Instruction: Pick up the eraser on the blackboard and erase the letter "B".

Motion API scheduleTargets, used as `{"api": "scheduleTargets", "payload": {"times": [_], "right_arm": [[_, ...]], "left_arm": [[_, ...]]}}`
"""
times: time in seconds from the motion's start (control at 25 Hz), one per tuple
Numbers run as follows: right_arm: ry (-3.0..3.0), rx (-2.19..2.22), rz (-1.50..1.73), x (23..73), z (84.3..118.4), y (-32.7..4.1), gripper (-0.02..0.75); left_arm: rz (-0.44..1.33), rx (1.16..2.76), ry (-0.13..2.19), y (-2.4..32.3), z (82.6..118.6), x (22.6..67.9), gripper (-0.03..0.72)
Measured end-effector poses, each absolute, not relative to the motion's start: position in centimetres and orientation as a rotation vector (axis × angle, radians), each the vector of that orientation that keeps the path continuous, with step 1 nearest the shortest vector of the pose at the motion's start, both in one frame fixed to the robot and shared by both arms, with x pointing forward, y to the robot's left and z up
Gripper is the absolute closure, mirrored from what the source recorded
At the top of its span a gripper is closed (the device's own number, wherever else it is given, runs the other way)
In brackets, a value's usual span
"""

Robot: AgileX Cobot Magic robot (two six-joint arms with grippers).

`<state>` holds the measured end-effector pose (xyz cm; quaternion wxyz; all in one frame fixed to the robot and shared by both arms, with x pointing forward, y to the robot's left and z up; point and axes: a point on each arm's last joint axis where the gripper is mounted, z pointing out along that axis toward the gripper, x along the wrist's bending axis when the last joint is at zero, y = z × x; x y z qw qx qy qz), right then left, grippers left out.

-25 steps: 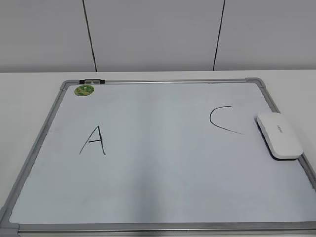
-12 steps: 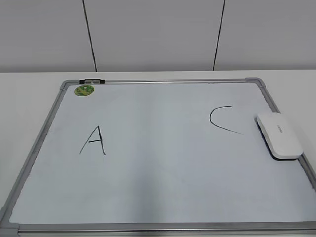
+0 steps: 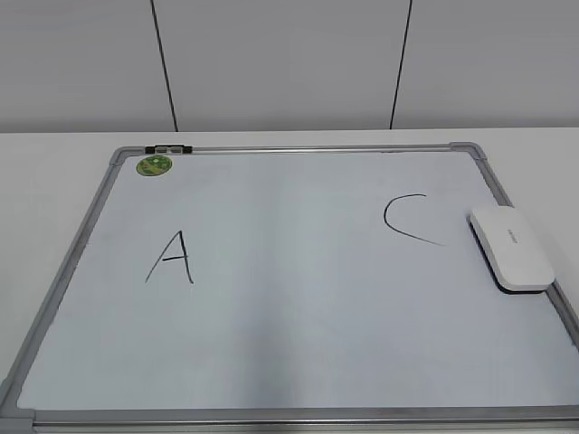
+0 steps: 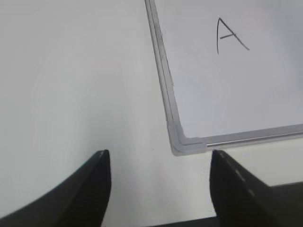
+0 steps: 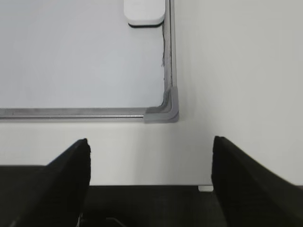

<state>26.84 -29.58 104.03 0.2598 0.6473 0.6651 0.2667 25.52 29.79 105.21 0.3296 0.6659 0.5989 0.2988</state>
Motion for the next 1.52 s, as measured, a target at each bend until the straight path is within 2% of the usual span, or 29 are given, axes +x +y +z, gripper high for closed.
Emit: {"api": "scheduleTargets", "payload": {"times": [0.36,1.16,1.52], "right_arm": [[1.618,1.582,0.889,23.0,104.3,-29.4,0.147],[1.616,1.579,0.893,23.0,104.3,-29.4,0.147],[1.616,1.579,0.893,23.0,104.3,-29.4,0.147]], "left_arm": [[0.872,1.647,1.478,29.9,105.3,23.4,0.225],[0.882,1.63,1.49,29.9,105.3,23.3,0.295],[0.881,1.628,1.492,29.9,105.3,23.3,0.3]]}}
